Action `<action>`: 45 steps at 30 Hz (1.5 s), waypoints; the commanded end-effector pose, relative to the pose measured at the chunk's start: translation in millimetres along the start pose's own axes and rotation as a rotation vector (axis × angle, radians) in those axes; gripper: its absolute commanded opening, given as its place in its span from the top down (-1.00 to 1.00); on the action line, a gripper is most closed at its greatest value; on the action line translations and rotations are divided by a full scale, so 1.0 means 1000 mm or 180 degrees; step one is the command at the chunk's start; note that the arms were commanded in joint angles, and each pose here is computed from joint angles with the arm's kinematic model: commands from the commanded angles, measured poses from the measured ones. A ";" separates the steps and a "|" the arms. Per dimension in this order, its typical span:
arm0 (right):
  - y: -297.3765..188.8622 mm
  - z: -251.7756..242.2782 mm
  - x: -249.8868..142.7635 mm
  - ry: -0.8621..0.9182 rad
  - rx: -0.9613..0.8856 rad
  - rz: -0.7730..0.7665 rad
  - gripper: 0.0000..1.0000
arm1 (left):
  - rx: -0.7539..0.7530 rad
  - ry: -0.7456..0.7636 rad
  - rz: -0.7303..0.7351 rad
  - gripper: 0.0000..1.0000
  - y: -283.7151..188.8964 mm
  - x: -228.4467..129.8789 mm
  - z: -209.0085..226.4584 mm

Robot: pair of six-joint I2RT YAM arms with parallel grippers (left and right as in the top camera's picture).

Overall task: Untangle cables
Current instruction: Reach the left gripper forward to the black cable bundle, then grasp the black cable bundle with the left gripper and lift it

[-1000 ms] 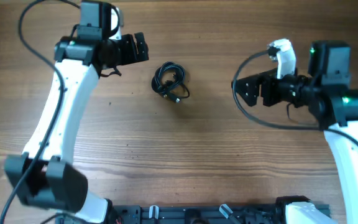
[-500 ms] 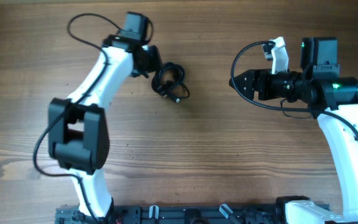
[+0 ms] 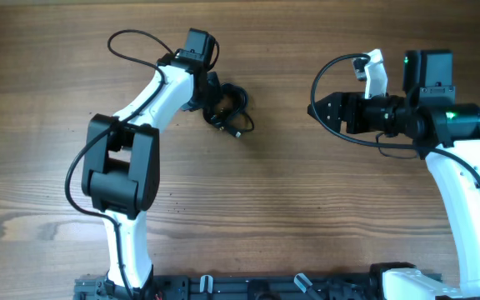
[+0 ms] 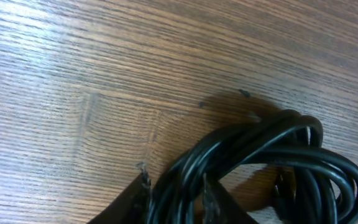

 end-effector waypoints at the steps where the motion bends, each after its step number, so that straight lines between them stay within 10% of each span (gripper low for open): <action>1: -0.003 -0.001 0.006 -0.0004 -0.0042 -0.0044 -0.68 | 0.0065 0.0069 0.0030 0.43 0.013 -0.009 -0.008; 31: -0.002 -0.004 0.006 -0.0006 -0.0113 -0.0043 -0.68 | 0.0133 0.0134 0.0128 0.92 0.054 -0.046 0.015; 45: -0.002 0.000 0.039 0.0315 -0.0076 -0.0573 -0.68 | -0.1101 0.0136 -0.0717 0.92 -0.137 -0.009 -0.025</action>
Point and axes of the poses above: each gripper's point midway between its finger pads, its own y axis out along the fingers, its own z axis along the line the jaws close on, x = y × z, the point moved 7 cm from there along -y, back along the fingers, and after that the axes turned 10 degrees about -y, right-handed, at the moved point
